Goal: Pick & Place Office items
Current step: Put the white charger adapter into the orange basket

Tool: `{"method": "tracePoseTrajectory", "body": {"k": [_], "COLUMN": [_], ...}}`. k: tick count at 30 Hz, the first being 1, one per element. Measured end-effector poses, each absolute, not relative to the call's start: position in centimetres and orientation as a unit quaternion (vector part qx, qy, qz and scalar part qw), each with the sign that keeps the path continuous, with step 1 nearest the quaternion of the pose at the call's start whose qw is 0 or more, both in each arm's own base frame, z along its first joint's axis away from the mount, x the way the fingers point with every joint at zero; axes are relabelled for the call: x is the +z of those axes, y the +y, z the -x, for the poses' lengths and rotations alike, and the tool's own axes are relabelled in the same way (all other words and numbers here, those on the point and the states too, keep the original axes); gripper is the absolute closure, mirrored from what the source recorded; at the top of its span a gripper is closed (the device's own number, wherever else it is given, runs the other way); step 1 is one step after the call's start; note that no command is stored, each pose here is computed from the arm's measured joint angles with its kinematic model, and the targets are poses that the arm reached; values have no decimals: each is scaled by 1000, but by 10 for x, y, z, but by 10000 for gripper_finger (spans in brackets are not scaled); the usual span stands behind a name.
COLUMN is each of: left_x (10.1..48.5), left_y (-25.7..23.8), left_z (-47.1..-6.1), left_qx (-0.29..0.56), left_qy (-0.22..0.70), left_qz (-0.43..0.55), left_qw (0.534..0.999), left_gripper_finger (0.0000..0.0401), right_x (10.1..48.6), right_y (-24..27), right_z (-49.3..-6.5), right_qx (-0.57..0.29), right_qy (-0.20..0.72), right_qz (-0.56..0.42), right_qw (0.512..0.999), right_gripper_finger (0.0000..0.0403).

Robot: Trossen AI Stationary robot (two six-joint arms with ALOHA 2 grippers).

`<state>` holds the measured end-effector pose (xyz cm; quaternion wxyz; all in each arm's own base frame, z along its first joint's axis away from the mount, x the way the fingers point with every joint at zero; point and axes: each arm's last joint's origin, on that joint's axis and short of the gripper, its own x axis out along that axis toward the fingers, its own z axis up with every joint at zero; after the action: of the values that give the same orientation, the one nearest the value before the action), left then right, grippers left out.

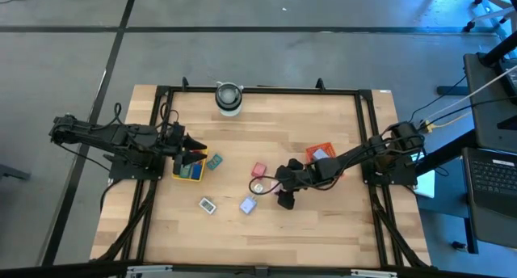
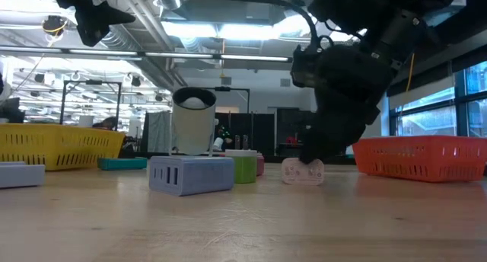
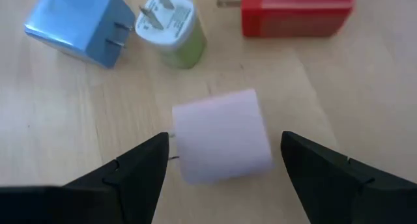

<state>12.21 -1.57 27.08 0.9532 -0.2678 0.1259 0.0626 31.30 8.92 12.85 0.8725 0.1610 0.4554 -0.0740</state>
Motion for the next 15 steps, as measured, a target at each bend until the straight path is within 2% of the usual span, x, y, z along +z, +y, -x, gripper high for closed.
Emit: {"method": "tracePoseTrajectory", "body": {"k": [8, 15], "left_x": [271, 271], "left_y": [-16, -16], "left_z": [-122, -122], "left_qx": [61, 61], "left_qy": [126, 126], "left_qz": [268, 268], "left_qw": [953, 953], "left_gripper_finger": [198, 198], "right_x": [122, 122], "right_y": [91, 91], "right_z": [-315, -315], "right_qx": [-70, -69], "right_qy": [459, 457], "right_qz": [-162, -161], "right_qw": [871, 872], "right_gripper_finger": [107, 146]}}
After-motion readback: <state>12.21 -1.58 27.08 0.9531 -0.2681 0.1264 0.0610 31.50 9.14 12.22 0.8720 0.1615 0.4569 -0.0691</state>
